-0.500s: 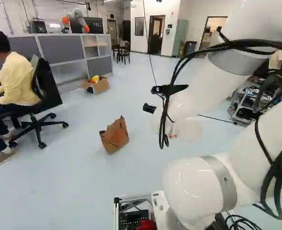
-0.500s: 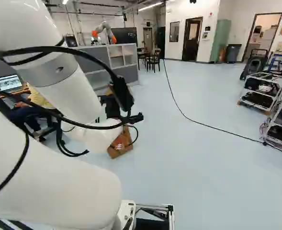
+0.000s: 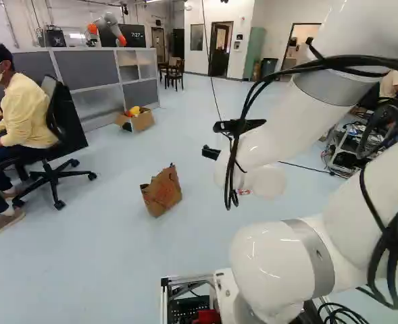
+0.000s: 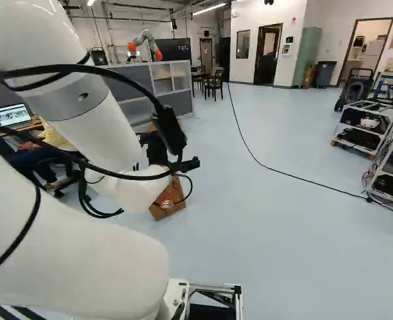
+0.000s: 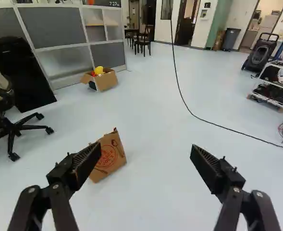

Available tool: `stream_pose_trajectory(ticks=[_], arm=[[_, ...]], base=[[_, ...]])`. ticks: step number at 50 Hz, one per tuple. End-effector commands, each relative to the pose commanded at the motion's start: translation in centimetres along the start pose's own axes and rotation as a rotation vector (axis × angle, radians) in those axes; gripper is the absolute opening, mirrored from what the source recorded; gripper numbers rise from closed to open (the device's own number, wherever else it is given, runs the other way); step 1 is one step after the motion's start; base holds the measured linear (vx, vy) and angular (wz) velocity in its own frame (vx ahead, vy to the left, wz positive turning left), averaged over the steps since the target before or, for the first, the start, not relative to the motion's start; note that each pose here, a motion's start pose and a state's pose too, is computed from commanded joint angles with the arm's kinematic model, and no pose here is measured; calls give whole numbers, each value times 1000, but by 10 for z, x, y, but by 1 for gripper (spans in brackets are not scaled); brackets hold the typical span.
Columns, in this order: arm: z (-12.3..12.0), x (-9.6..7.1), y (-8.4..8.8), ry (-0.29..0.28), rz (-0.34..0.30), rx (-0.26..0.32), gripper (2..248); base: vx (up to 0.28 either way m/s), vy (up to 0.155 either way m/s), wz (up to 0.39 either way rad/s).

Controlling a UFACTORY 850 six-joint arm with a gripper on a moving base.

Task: Pick up the grocery bag from the ground

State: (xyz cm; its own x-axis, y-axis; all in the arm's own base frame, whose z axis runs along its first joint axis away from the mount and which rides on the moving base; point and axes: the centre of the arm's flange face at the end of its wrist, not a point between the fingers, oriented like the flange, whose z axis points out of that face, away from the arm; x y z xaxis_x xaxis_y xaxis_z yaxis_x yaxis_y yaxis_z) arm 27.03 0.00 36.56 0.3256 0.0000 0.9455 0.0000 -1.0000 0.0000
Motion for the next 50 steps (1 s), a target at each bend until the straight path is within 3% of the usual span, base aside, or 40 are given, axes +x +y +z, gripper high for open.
stream_pose_trajectory(ticks=[50], arm=[[0, 0, 0, 0, 0, 0, 247]], base=[[6, 0, 0]])
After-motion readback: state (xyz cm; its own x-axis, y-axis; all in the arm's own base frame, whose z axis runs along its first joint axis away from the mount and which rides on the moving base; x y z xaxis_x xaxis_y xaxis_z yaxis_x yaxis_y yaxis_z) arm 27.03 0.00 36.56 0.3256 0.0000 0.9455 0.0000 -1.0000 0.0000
